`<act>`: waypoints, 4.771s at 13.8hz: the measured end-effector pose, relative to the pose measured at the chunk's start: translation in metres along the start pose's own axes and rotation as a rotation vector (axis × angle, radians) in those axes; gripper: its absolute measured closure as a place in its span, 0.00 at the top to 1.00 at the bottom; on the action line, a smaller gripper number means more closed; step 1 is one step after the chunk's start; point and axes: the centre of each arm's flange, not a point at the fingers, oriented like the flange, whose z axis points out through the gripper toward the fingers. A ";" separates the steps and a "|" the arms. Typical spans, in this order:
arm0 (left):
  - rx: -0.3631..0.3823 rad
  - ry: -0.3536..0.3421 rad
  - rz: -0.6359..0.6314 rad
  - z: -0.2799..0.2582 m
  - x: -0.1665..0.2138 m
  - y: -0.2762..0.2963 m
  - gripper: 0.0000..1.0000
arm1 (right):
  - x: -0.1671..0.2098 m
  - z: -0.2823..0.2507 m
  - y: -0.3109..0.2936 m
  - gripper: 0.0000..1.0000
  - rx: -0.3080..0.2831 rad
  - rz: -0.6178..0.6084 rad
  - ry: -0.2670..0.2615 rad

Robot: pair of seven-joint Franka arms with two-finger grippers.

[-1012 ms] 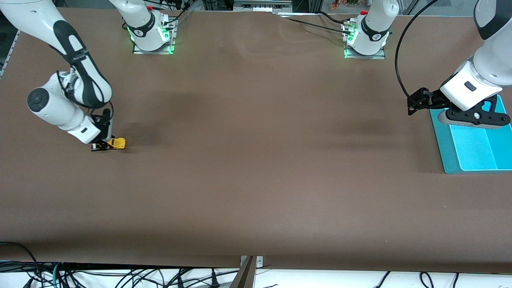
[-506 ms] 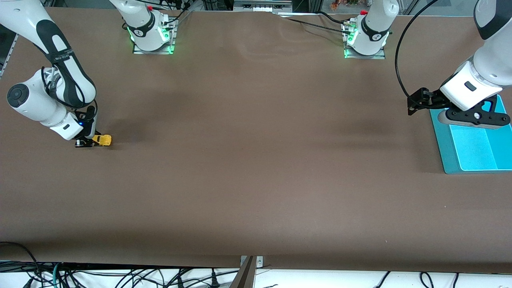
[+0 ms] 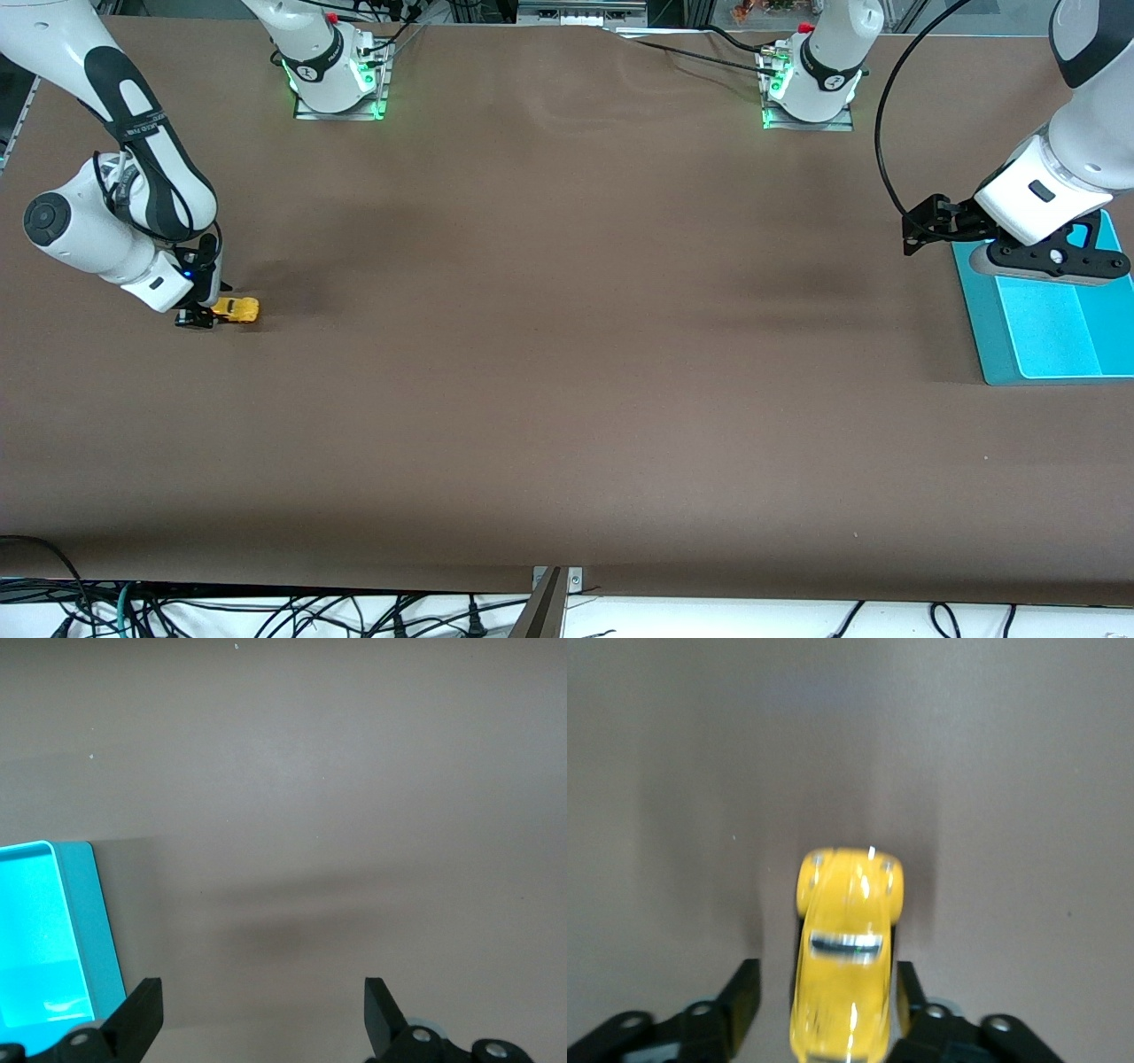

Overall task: Wind and store yellow beetle car
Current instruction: 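Open the right gripper to release the car and raise it away, then move the left gripper down over the rolled yellow car, then close the left gripper on the yellow car, then lift the car with the left gripper and carry it over the cyan box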

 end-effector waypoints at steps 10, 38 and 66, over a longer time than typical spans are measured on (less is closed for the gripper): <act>0.000 0.000 0.000 0.000 0.000 0.000 1.00 | 0.052 -0.117 0.065 1.00 -0.036 0.000 0.014; 0.014 -0.110 1.080 0.272 -0.022 -0.031 1.00 | 0.195 -0.367 -0.002 1.00 -0.028 1.415 -0.025; -0.059 -0.254 1.300 0.323 0.009 -0.093 0.46 | 0.189 -0.377 0.000 1.00 0.009 1.446 -0.044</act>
